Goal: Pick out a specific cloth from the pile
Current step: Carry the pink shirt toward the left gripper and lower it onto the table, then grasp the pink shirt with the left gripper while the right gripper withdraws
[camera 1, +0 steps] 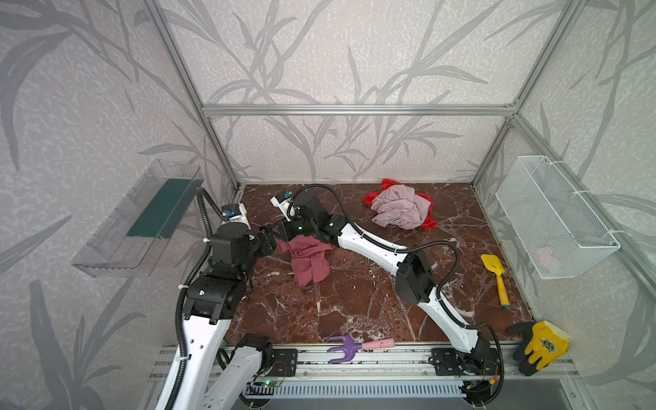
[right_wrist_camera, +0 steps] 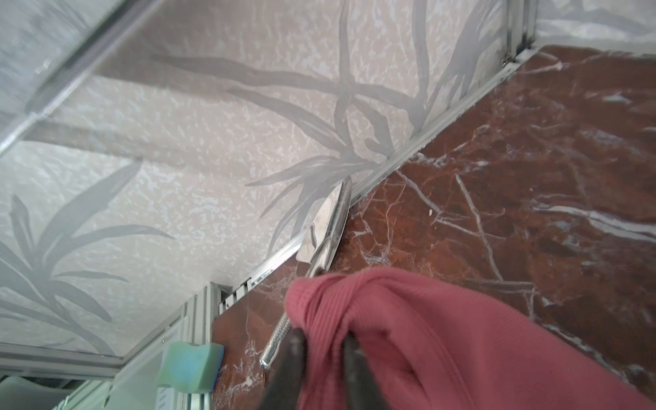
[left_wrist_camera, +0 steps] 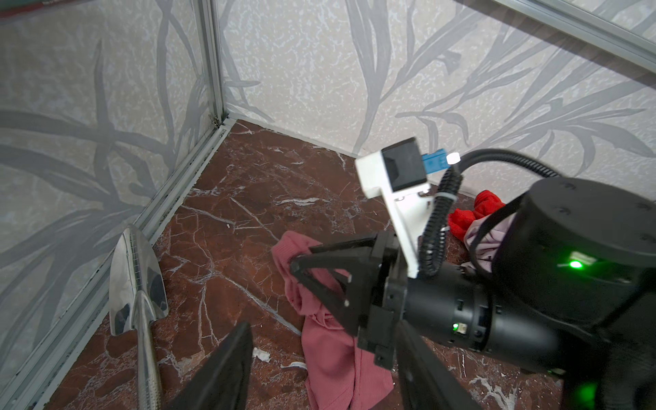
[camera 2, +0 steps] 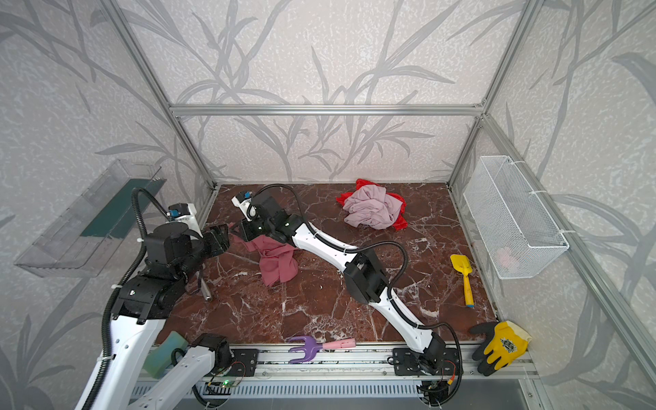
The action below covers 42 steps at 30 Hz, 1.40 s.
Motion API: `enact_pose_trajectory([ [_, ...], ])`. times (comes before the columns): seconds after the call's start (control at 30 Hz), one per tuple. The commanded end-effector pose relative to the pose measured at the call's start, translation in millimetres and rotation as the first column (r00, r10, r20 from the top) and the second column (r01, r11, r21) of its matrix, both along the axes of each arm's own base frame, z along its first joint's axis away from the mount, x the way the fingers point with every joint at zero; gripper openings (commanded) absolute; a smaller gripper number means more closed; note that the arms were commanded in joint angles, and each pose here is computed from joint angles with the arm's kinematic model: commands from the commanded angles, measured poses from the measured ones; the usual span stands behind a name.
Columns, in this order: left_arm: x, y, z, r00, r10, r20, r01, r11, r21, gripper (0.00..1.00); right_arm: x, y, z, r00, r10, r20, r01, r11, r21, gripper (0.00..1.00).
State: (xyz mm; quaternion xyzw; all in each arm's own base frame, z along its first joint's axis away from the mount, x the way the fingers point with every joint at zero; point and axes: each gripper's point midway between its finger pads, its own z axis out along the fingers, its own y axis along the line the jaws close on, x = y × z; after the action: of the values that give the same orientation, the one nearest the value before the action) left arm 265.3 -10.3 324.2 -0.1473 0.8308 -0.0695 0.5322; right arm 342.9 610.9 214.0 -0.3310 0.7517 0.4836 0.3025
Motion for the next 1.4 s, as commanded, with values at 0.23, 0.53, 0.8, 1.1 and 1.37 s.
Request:
enact_pose_trajectory([
  [0.23, 8.8, -28.4, -11.5, 0.989, -0.144, -0.042, 0.143, 0.989, -0.045, 0.62, 10.2, -50.8, 24.7, 0.992, -0.121, 0.047, 0.119, 0.992, 0.039, 0.67],
  [0.53, 18.1, -76.2, -86.7, 0.943, -0.275, -0.188, 0.259, 0.960, -0.107, 0.56, 8.6, -195.2, -3.8, 0.947, -0.320, -0.011, 0.320, 0.947, 0.000, 0.65],
  [0.8, 15.2, -107.1, -170.3, 0.891, -0.309, -0.333, 0.275, 0.950, -0.147, 0.51, -25.6, -317.4, -27.8, 0.864, -0.499, 0.071, 0.504, 0.856, -0.116, 0.64],
  [1.1, 17.9, -125.7, -235.7, 0.850, -0.299, -0.434, 0.278, 0.954, -0.112, 0.53, -55.6, -370.9, -14.1, 0.819, -0.561, 0.121, 0.572, 0.817, -0.075, 0.65],
  [1.37, 29.6, -134.7, -276.3, 0.802, -0.284, -0.525, 0.286, 0.955, -0.081, 0.50, -65.0, -394.0, -11.7, 0.778, -0.610, 0.151, 0.622, 0.781, -0.057, 0.65],
])
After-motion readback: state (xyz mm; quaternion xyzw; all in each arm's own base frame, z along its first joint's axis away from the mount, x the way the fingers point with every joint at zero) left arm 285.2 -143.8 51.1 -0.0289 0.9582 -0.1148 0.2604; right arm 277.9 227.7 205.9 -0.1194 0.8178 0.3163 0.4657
